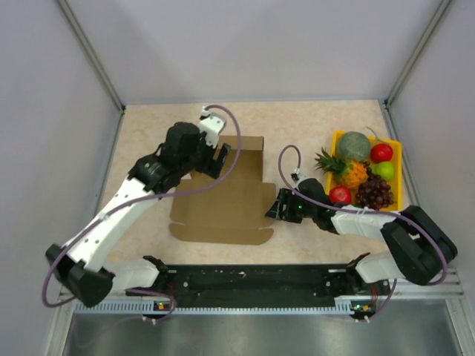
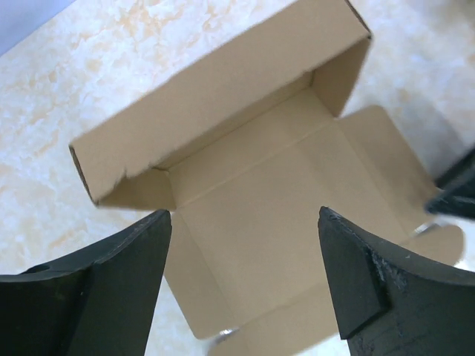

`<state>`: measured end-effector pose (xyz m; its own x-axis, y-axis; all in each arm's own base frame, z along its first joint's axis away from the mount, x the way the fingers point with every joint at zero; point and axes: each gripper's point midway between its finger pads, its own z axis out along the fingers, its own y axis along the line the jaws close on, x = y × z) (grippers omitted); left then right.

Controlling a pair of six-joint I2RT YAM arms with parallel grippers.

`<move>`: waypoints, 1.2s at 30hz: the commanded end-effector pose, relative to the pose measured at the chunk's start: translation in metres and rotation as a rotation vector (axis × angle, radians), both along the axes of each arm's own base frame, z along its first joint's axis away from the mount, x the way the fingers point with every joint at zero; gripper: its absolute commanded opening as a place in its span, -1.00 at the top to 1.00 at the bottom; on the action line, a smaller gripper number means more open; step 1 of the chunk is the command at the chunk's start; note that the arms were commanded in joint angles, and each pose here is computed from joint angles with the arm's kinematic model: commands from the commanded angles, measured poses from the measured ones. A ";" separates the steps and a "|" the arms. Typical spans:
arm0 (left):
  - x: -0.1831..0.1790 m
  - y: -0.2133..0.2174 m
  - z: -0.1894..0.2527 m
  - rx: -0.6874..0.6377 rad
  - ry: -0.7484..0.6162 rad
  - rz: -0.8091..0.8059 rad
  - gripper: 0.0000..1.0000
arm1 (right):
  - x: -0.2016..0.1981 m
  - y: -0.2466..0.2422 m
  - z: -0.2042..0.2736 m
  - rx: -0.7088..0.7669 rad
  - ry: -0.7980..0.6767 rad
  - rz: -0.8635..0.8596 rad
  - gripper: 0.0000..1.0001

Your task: Fold the paper box

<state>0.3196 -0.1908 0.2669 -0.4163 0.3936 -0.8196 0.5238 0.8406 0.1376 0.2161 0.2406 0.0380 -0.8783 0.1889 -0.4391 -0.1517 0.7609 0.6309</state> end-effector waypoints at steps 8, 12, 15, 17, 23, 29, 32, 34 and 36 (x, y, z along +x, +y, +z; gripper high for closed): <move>-0.104 -0.002 -0.006 -0.442 0.130 -0.057 -0.57 | 0.040 0.043 0.036 0.378 0.017 -0.119 0.68; -0.121 0.000 -0.011 -0.627 0.166 0.019 -0.63 | 0.051 0.053 0.048 0.472 0.121 -0.205 1.00; -0.129 0.008 -0.016 -0.792 0.209 0.145 -0.87 | 0.061 0.059 0.070 0.549 0.155 -0.258 1.00; -0.132 0.012 -0.027 -0.895 0.271 0.251 -0.93 | 0.068 0.059 0.087 0.600 0.149 -0.289 1.00; -0.144 0.013 -0.039 -1.218 0.489 0.470 -0.96 | 0.080 0.056 0.115 0.650 0.134 -0.358 1.00; -0.150 -0.012 -0.066 -1.314 0.779 0.565 -0.96 | 0.083 0.060 0.129 0.719 0.135 -0.346 1.00; -0.139 -0.010 -0.072 -1.382 0.782 0.640 -0.96 | 0.083 0.060 0.129 0.717 0.128 -0.344 1.00; -0.125 -0.006 -0.068 -1.453 0.713 0.656 -0.96 | 0.082 0.059 0.129 0.719 0.123 -0.344 1.00; -0.112 0.004 -0.067 -1.499 0.640 0.718 -0.96 | 0.081 0.059 0.126 0.716 0.124 -0.340 1.00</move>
